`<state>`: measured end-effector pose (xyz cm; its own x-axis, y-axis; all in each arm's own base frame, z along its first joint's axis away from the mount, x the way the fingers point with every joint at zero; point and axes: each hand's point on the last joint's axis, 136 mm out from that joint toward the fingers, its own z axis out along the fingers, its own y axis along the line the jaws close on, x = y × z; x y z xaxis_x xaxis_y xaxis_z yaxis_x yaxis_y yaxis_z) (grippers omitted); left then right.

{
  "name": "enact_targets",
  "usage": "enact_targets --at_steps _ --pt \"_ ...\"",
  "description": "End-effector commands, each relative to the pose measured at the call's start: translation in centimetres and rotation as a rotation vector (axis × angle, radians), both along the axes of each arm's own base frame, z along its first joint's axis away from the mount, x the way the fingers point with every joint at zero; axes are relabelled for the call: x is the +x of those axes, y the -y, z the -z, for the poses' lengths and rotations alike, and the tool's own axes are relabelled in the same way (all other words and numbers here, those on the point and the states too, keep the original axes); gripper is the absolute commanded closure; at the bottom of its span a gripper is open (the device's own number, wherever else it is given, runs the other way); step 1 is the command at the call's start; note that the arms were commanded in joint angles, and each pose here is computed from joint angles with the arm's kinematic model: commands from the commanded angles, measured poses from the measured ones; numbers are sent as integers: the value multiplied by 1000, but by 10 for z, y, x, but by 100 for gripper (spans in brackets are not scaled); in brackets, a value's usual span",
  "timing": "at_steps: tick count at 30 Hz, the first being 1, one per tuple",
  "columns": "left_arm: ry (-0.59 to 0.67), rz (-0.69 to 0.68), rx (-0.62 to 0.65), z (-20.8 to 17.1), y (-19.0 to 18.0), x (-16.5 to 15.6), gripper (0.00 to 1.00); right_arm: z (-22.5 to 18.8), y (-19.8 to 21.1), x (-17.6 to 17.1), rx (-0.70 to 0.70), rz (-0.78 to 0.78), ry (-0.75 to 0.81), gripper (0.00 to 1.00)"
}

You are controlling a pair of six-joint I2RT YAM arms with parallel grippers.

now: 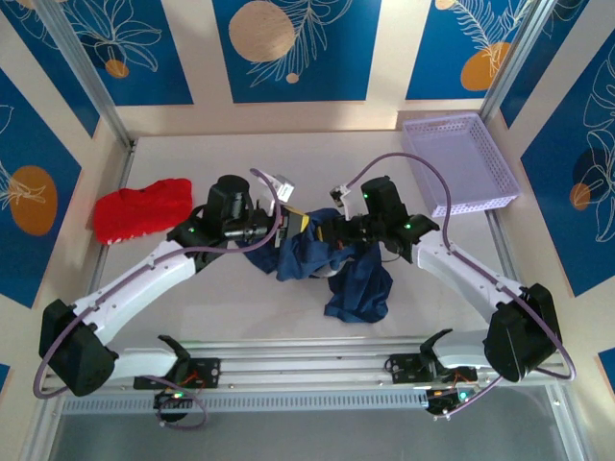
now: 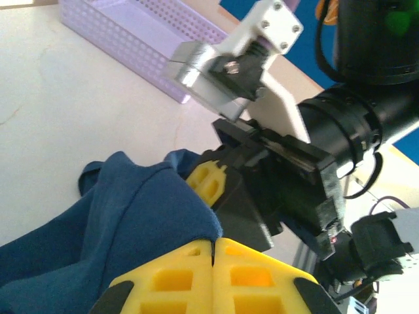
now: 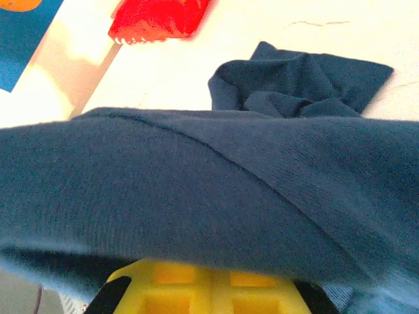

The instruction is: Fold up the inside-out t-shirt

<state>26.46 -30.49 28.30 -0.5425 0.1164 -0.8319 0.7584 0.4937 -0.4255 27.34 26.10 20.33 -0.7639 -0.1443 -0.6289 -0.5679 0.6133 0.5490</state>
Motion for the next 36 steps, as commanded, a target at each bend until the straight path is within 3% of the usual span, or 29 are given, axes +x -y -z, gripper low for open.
enact_targets --at_steps 1,5,14,23,27,32,36 --pt "17 -144 51 5 -25 18 100 -25 15 -7 38 -3 41 100" --pt "-23 -275 97 22 -47 39 100 -45 30 -19 126 -25 46 100" --pt "-45 -347 171 42 -61 51 100 -91 31 -36 333 -124 76 100" --pt "-81 -279 202 60 -49 51 100 -116 31 -26 465 -141 40 100" --pt "-25 -221 124 40 -42 41 83 -109 31 -16 471 -98 -11 100" --pt "77 -92 6 5 -28 12 71 -95 34 -3 437 -8 -85 100" --pt "137 35 4 -3 -2 -19 60 -90 36 4 422 33 -118 100"
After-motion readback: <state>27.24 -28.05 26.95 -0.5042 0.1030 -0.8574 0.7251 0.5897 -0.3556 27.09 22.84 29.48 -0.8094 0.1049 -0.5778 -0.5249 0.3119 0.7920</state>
